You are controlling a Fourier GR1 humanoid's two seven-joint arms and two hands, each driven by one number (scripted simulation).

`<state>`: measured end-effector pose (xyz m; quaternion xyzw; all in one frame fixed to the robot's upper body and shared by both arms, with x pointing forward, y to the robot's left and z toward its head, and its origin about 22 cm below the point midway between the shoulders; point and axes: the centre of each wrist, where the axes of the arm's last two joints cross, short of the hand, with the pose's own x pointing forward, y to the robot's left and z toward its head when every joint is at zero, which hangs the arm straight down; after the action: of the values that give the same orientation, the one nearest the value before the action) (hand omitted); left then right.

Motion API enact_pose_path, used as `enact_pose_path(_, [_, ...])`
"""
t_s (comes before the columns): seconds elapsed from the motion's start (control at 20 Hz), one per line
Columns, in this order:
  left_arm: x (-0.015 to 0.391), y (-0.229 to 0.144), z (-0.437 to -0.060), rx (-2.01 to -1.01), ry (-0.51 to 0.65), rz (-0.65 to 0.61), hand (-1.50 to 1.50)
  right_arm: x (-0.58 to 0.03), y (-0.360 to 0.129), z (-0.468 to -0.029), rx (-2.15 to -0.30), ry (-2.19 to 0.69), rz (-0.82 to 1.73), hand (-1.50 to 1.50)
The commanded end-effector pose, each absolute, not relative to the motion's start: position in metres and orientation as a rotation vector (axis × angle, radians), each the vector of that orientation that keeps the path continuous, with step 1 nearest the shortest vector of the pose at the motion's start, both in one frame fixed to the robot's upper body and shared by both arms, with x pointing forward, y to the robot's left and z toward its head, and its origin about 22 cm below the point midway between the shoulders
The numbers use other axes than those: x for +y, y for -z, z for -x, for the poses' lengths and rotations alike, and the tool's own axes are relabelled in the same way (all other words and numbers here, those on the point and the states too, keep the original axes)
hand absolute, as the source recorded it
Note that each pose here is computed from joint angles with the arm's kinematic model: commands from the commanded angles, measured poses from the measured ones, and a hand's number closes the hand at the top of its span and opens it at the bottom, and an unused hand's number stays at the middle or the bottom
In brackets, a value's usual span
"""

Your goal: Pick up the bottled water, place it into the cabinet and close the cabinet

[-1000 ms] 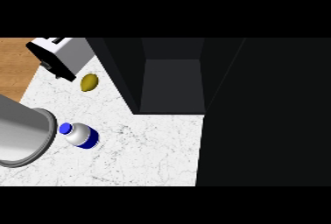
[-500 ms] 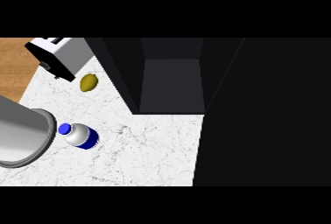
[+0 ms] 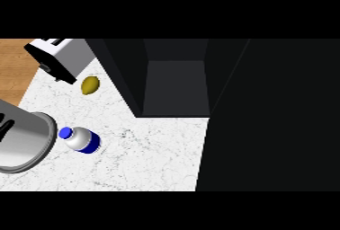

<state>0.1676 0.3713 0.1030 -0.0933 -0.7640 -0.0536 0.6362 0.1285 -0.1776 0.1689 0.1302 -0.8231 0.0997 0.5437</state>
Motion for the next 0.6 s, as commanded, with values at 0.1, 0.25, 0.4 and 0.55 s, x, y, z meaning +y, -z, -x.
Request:
enact_pose_path(0.1, [0.362, -0.089, -0.204, -1.710, 0.102, 0.163, -1.50, -0.193, -0.186, -0.103, -1.980, -0.262, -0.247, -1.50])
enact_pose_path(0.25, [0.388, -0.049, -0.204, -1.679, 0.107, 0.174, -1.50, -0.189, -0.187, -0.102, -1.996, -0.260, -0.257, -1.50])
enact_pose_path(0.4, [0.387, -0.030, -0.202, -1.634, 0.097, 0.159, -1.50, -0.186, -0.196, -0.093, -1.985, -0.262, -0.272, -1.50])
enact_pose_path(0.55, [0.392, -0.016, -0.202, -1.615, 0.119, 0.152, -1.50, -0.179, -0.181, -0.111, -1.982, -0.251, -0.258, -1.50])
